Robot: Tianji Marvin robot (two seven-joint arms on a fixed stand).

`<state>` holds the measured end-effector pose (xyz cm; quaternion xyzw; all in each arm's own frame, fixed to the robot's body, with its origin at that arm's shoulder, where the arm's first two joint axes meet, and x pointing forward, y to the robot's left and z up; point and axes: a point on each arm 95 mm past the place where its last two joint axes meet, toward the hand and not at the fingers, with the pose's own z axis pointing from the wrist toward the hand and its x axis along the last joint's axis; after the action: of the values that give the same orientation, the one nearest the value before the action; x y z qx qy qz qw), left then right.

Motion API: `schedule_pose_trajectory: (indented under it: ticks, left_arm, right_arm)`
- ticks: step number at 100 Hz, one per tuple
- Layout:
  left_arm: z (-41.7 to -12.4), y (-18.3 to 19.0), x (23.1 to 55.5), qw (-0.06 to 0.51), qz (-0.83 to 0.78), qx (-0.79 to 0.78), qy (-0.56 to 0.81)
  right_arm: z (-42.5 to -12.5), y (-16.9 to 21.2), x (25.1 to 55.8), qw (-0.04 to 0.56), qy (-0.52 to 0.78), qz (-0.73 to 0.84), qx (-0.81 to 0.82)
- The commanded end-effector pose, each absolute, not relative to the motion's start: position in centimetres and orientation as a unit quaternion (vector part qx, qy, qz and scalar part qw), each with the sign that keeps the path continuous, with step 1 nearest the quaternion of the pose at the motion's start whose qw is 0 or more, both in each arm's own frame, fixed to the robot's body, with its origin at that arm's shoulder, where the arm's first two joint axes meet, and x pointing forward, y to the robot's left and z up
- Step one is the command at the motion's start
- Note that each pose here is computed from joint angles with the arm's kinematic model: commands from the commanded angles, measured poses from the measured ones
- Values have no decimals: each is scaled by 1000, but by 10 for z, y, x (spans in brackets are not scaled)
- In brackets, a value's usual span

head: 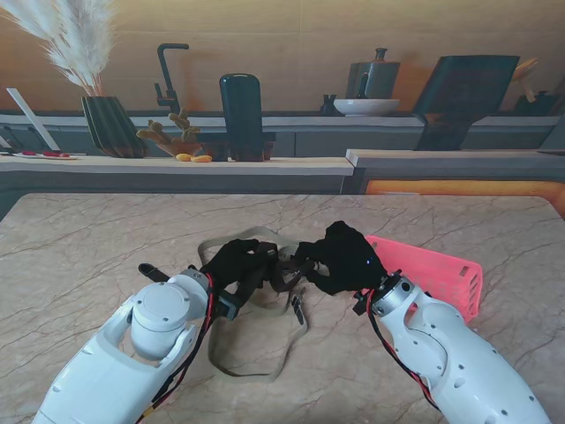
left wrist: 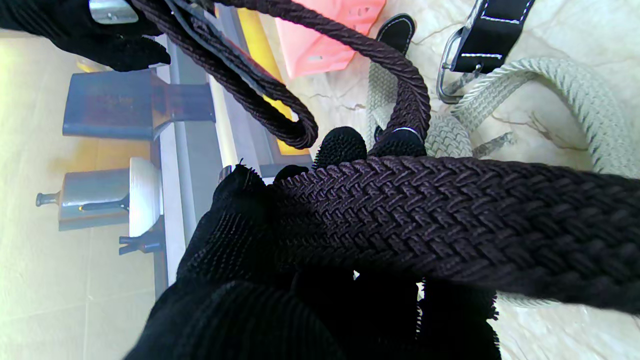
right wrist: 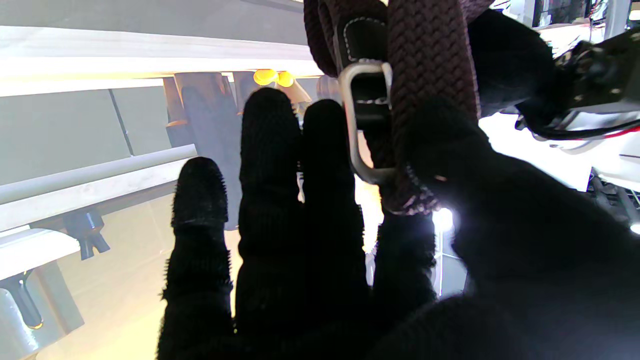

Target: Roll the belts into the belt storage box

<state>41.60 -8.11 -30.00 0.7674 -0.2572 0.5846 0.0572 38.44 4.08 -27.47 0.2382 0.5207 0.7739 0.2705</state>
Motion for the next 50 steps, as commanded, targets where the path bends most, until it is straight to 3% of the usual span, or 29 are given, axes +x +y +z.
schedule_pose_trajectory:
  ticks: [1, 50]
  left_arm:
    - [-297, -85, 418, 63, 584, 767, -257]
    - [-281, -92, 424, 62, 594, 760, -255]
  right_arm:
    - [-274, 44, 382, 263, 523, 776, 233]
    - [-284, 52, 388, 256, 535, 767, 244]
